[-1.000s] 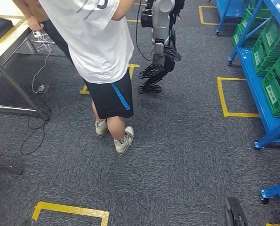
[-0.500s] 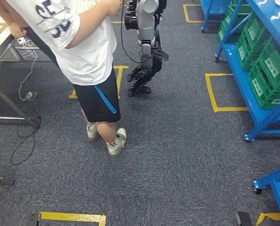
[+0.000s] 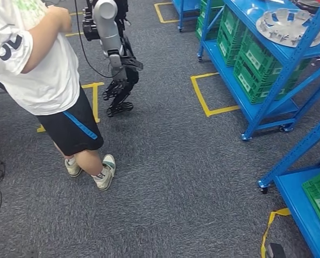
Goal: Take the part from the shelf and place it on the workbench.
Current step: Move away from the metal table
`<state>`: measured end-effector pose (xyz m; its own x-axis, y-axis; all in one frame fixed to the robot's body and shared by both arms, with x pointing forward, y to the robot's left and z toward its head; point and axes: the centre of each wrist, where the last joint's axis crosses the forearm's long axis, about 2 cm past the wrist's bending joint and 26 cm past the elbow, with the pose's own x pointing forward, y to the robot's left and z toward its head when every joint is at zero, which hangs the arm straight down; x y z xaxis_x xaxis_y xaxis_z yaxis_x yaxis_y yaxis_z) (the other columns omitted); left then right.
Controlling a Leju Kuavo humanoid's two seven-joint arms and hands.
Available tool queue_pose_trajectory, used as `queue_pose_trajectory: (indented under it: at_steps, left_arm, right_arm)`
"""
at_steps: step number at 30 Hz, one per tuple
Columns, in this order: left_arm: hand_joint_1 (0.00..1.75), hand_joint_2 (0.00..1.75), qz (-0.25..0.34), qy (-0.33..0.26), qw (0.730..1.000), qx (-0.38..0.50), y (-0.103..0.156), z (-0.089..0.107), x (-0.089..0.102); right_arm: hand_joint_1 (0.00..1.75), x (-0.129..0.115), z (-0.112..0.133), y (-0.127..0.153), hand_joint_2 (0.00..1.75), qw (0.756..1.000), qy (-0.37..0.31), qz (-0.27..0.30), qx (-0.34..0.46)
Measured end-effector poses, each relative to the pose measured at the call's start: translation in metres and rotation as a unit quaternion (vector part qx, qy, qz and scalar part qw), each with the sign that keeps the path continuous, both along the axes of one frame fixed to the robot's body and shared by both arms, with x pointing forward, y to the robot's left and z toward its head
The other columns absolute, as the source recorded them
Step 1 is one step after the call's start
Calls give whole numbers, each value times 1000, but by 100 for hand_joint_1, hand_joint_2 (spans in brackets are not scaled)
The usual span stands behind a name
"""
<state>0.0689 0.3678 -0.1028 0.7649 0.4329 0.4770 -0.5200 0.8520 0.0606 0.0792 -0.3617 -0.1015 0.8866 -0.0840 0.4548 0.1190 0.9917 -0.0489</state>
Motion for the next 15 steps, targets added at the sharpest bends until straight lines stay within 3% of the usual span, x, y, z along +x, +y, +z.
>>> queue_pose_trajectory:
  at_steps: [15]
  left_arm:
    - [0,0,-3,-1,1000,-4,-2,0,0]
  right_arm:
    - [0,-5,-1,0,0,1000,8,-14,1]
